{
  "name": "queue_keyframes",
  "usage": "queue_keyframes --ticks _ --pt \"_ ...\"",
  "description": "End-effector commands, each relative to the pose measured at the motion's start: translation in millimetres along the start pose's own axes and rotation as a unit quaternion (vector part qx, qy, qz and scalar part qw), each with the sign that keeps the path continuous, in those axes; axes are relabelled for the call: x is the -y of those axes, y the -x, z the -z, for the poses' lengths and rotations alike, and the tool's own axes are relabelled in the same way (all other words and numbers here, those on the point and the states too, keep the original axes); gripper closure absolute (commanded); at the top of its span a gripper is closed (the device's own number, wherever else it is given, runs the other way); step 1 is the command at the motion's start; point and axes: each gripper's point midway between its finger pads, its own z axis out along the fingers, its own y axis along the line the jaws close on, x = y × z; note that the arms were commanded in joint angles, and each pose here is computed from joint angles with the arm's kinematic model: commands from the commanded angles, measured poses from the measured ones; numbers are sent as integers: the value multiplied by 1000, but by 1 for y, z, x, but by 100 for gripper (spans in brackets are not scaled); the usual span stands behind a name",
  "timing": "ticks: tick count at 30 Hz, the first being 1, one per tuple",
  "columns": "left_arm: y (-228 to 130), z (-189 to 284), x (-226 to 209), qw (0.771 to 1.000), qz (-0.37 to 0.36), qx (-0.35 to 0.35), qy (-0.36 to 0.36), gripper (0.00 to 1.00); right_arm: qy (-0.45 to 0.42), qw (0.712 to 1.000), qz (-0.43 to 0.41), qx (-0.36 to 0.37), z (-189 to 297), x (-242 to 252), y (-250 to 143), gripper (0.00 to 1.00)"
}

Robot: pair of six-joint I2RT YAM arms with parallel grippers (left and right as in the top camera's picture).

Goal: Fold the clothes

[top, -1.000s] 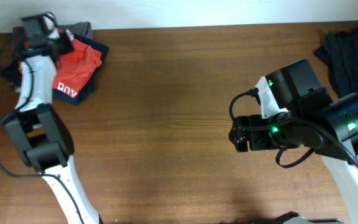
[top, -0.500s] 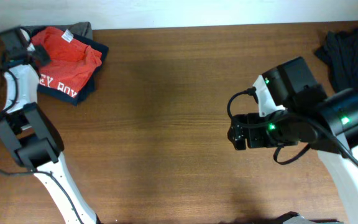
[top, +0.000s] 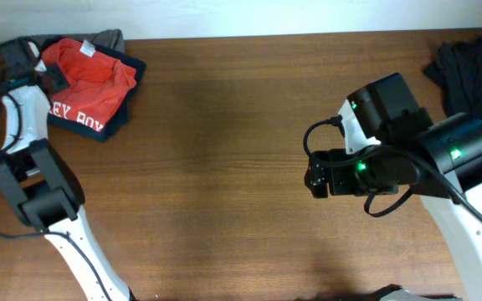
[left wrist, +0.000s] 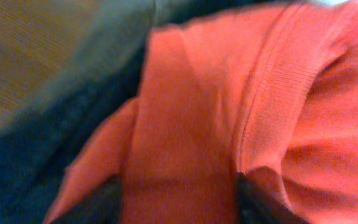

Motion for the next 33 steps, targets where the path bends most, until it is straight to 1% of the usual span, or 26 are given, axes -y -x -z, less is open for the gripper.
queue_keyframes --ticks 1,3,4,6,7,8,9,13,15,18,20,21,24,26,33 --pt "85 105 4 995 0 99 -31 1 -3 1000 -1 5 1 0 0 11" --pt "101 145 14 991 -4 118 -65 1 -10 1000 -1 19 5 3 4 11" --pt "110 180 23 987 -8 130 -94 1 -17 999 0 32 11 5 7 11" --pt "117 226 34 981 -14 141 -131 1 -16 999 3 50 20 3 10 11" --pt "119 263 43 975 -20 148 -163 1 -8 998 6 68 31 0 12 11" --pt "119 288 48 971 -24 153 -182 1 -3 997 8 79 38 -1 12 11" --pt "117 341 55 962 -31 169 -213 1 8 994 13 107 54 -4 11 11" --pt "100 437 63 946 -46 195 -256 0 28 987 21 159 86 -3 -7 11" --pt "82 476 61 945 -46 195 -259 1 39 982 25 185 100 -1 -20 11" --pt "54 518 59 944 -47 191 -264 1 59 971 21 229 124 3 -42 11" --pt "34 543 62 939 -57 189 -281 1 69 965 24 254 136 6 -56 11" --pt "22 558 68 931 -72 189 -303 1 70 960 24 270 142 10 -65 11" --pt "-11 595 87 897 -131 199 -371 1 49 949 5 310 152 30 -82 11" --pt "-29 607 89 891 -136 200 -384 1 37 944 -13 326 153 42 -92 11" --pt "-101 611 84 893 -133 191 -385 1 20 935 -81 344 125 79 -129 11"
